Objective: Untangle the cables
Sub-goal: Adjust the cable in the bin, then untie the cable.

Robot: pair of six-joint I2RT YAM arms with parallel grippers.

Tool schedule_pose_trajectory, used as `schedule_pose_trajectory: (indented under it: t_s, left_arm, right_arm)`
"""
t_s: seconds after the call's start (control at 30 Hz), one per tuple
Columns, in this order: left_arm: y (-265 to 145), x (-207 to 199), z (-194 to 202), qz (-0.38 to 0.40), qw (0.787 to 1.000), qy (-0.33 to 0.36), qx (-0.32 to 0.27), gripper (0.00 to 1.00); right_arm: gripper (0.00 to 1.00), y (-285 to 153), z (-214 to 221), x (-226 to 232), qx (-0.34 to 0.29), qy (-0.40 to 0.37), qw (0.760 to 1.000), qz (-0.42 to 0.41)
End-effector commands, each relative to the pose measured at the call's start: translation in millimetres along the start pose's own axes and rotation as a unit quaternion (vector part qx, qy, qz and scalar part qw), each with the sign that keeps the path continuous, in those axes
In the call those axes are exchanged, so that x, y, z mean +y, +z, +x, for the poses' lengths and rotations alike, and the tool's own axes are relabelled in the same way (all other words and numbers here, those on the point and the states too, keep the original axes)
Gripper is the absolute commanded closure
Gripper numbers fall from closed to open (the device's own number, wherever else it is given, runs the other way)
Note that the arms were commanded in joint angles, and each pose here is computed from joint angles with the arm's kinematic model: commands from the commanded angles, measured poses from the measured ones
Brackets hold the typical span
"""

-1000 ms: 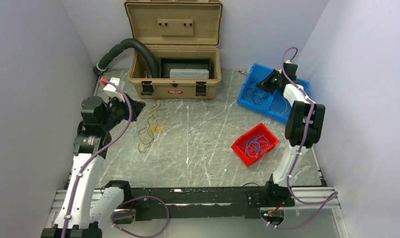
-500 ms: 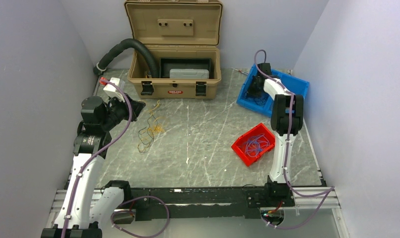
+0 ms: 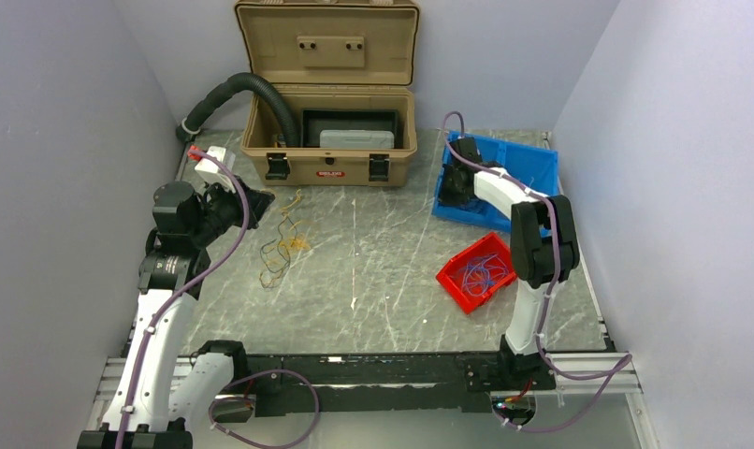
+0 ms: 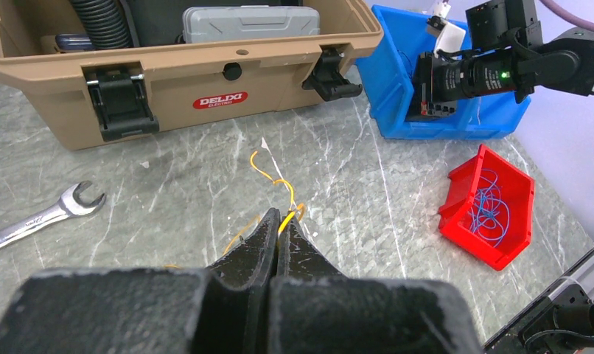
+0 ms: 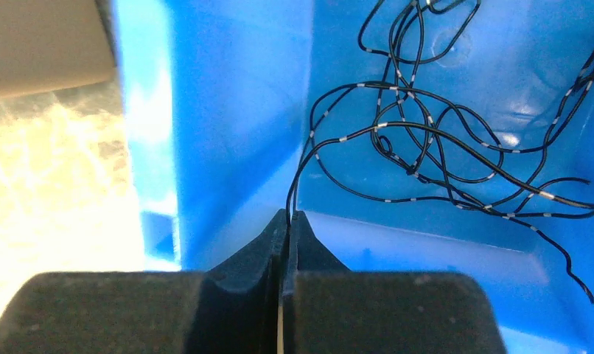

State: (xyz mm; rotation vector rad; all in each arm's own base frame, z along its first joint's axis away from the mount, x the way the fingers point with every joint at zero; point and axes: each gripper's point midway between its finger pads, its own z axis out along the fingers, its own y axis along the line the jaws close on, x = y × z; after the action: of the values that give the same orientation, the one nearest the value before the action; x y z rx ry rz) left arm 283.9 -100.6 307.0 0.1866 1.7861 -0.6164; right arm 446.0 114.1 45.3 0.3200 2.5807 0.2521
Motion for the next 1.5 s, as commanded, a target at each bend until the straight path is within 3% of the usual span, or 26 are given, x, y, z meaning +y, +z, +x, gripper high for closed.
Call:
schedule_pose_trajectory:
  t_s: [0.0,0.1,0.17,0.23,0.5,0.67,0.8,1.07,1.23,1.37,1.47]
  left_arm:
    - [-1,-7,-13,0.015,1.0,0.016,-0.016,1.0]
    - [-1,-7,-13,0.014,1.0,0.017,-0.017,1.0]
    - [-1,-6,-13,0.011,1.0,0.018,-0.017,1.0]
    - [-1,-5,-12,0.005,1.0,0.023,-0.016,1.0]
    - [5,-10,-11,0.013,1.0,0.024,-0.002,1.0]
    - [10,-31,-8,0.04,0.999,0.018,0.015,1.0]
    - [14,-55,-5,0.068,0.997,0.01,0.024,1.0]
    - [38,-130,-6,0.15,0.988,0.01,0.039,1.0]
    - [32,-192,-41,0.237,0.969,0.042,0.048,1.0]
    - [14,-192,-71,0.231,0.973,0.018,0.007,1.0]
    - [17,-178,-55,0.223,0.974,0.012,0.036,1.0]
  right_arm:
    - [0.96,-25,-44,4,-0.063,0.004,0.998,0.012]
    - [0.82,-31,-62,-1,-0.07,-0.006,0.997,0.036]
    - [0.55,-39,-76,-3,-0.08,-0.007,0.996,0.043]
    - [0.42,-49,-87,-1,-0.093,-0.009,0.995,0.045]
    - [0.36,-117,-104,9,-0.159,-0.02,0.987,0.02]
    - [0.32,-171,-95,36,-0.213,-0.065,0.973,-0.053]
    - [0.27,-209,-76,56,-0.276,-0.09,0.949,-0.126]
    - [0.26,-224,-37,64,-0.297,-0.107,0.926,-0.208]
    - [0.26,-227,-29,60,-0.303,-0.109,0.923,-0.213]
    - [0.27,-241,-18,78,-0.299,-0.139,0.904,-0.271]
    - [0.27,-253,-2,95,-0.296,-0.17,0.878,-0.336]
